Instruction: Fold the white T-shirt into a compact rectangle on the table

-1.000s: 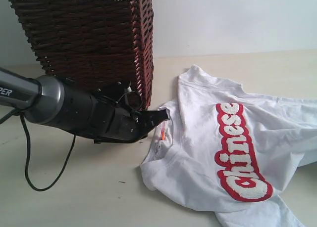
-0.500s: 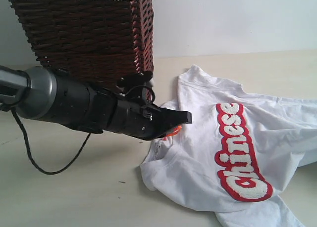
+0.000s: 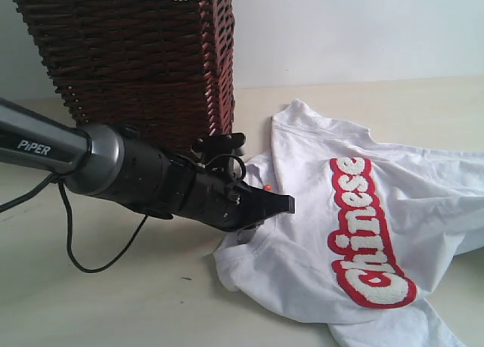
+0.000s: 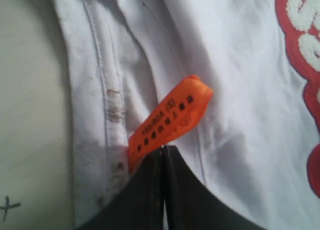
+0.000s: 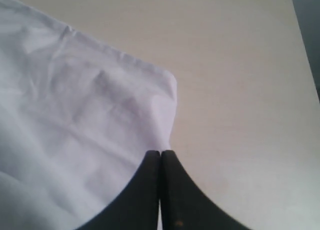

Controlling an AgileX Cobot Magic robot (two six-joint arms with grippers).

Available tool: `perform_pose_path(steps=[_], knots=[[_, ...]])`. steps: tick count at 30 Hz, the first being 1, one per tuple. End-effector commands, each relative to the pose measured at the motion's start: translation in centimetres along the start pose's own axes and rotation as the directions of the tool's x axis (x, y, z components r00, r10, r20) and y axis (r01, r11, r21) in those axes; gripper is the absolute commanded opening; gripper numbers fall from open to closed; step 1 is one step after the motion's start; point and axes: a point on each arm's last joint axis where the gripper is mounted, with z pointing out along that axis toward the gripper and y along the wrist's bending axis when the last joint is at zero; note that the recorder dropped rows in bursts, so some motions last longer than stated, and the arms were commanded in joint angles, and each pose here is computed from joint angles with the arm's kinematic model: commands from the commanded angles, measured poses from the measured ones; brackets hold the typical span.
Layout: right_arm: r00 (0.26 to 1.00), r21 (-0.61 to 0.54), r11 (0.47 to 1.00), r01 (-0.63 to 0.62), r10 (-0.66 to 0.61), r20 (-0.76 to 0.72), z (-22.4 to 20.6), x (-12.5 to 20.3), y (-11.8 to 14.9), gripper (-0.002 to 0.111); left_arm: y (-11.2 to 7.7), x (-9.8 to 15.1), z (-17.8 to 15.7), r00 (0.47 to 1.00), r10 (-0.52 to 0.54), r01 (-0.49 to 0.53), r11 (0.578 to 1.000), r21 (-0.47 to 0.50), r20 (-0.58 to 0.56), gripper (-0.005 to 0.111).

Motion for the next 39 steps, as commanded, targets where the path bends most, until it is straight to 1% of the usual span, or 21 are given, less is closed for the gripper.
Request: perform_pose_path(steps=[1, 10, 12, 15, 16, 17, 19, 22, 24, 26, 27, 28, 29, 30, 31, 32, 33, 34, 36, 37, 39], knots=[[1.0, -0.016, 1.0, 0.007, -0.007, 0.013, -0.8, -0.2, 0.1, 0.0, 0.7, 0.2, -0.3, 1.0, -0.002, 0.002, 0.999, -0.046, 0.007, 0.0], [0.997, 0.014, 1.0, 0.019, -0.02, 0.074, -2.6, -1.1, -0.3, 0.0, 4.0, 1.4, -2.3, 0.999, -0.04, 0.039, 0.987, -0.155, -0.006, 0.0], [0.996, 0.019, 1.0, 0.02, -0.021, 0.083, -2.9, -1.2, -0.4, 0.0, 4.9, 1.6, -2.9, 0.999, -0.043, 0.042, 0.978, -0.202, 0.003, 0.0], [0.996, 0.021, 1.0, 0.02, -0.022, 0.09, -3.1, -1.3, -0.4, 0.0, 5.8, 1.8, -3.9, 1.0, -0.002, 0.005, 0.963, -0.268, 0.014, 0.0], [0.996, 0.022, 1.0, 0.02, -0.022, 0.092, -3.1, -1.3, -0.4, 0.0, 5.8, 1.8, -4.1, 1.0, 0.019, -0.015, 0.962, -0.271, 0.012, 0.0], [0.996, 0.018, 1.0, 0.02, -0.022, 0.091, -3.1, -1.3, -0.4, 0.0, 5.7, 1.8, -4.2, 0.999, 0.045, -0.042, 0.963, -0.268, 0.007, 0.0], [0.996, 0.001, 1.0, 0.018, -0.018, 0.086, -3.1, -1.3, -0.2, 0.0, 4.8, 1.5, -4.7, 0.993, 0.118, -0.117, 0.972, -0.206, -0.007, 0.0], [0.997, -0.051, 0.998, 0.022, -0.018, 0.072, -3.1, -1.2, 0.2, 0.0, 2.5, 0.5, -5.9, 0.983, 0.181, -0.178, 0.979, -0.1, 0.026, 0.0], [0.998, -0.093, 0.995, 0.025, -0.019, 0.064, -3.3, -1.1, 0.6, 0.0, 0.7, -0.9, -8.0, 0.971, 0.217, -0.212, 0.976, -0.056, 0.099, 0.0], [0.997, -0.111, 0.993, 0.03, -0.023, 0.069, -3.6, -1.2, 0.8, 0.0, -0.8, -2.5, -11.3, 0.953, 0.225, -0.221, 0.974, -0.047, 0.204, 0.0], [0.997, -0.117, 0.993, 0.035, -0.026, 0.076, -4.0, -1.3, 0.8, 0.0, -1.5, -3.6, -14.1, 0.93, 0.227, -0.217, 0.974, -0.066, 0.29, 0.0], [0.996, -0.118, 0.992, 0.037, -0.027, 0.083, -4.2, -1.4, 0.8, 0.0, -1.7, -4.5, -16.3, 0.903, 0.227, -0.194, 0.973, -0.126, 0.364, 0.0], [0.995, -0.11, 0.993, 0.039, -0.028, 0.099, -4.7, -1.6, 0.8, 0.0, -1.6, -5.5, -19.7, 0.845, 0.264, -0.16, 0.955, -0.251, 0.466, 0.0], [0.993, -0.099, 0.994, 0.042, -0.03, 0.118, -5.3, -1.8, 0.7, 0.0, -1.6, -6.1, -22.9, 0.773, 0.327, -0.13, 0.92, -0.37, 0.543, 0.0], [0.988, -0.085, 0.996, 0.038, -0.025, 0.152, -6.3, -2.2, 0.6, 0.0, -1.9, -6.4, -26.7, 0.675, 0.455, -0.153, 0.856, -0.493, 0.581, 0.0], [0.985, -0.077, 0.997, 0.025, -0.012, 0.173, -6.9, -2.4, 0.5, 0.0, -2.1, -5.9, -28.9, 0.622, 0.506, -0.172, 0.833, -0.526, 0.597, 0.0], [0.975, -0.066, 0.998, -0.006, 0.021, 0.22, -8.1, -2.9, 0.4, 0.0, -2.4, -4.5, -31.1, 0.584, 0.508, -0.203, 0.846, -0.492, 0.633, 0.0], [0.968, -0.061, 0.998, -0.022, 0.036, 0.249, -8.8, -3.1, 0.3, 0.0, -2.3, -3.4, -31.8, 0.574, 0.518, -0.24, 0.847, -0.474, 0.634, 0.0], [0.93, -0.049, 0.996, -0.073, 0.086, 0.358, -11.5, -4.0, 0.2, 0.0, -0.3, 0.4, -32.1, 0.599, 0.518, -0.299, 0.852, -0.43, 0.61, 0.0], [0.892, -0.051, 0.995, -0.09, 0.103, 0.439, -13.5, -4.5, 0.2, 0.0, 1.2, 2.6, -31.5, 0.638, 0.507, -0.314, 0.859, -0.405, 0.58, 0.0], [0.838, -0.085, 0.991, -0.099, 0.129, 0.531, -15.9, -4.9, 0.6, 0.0, 3.2, 5.3, -30.5, 0.671, 0.52, -0.342, 0.849, -0.402, 0.528, 0.0]])
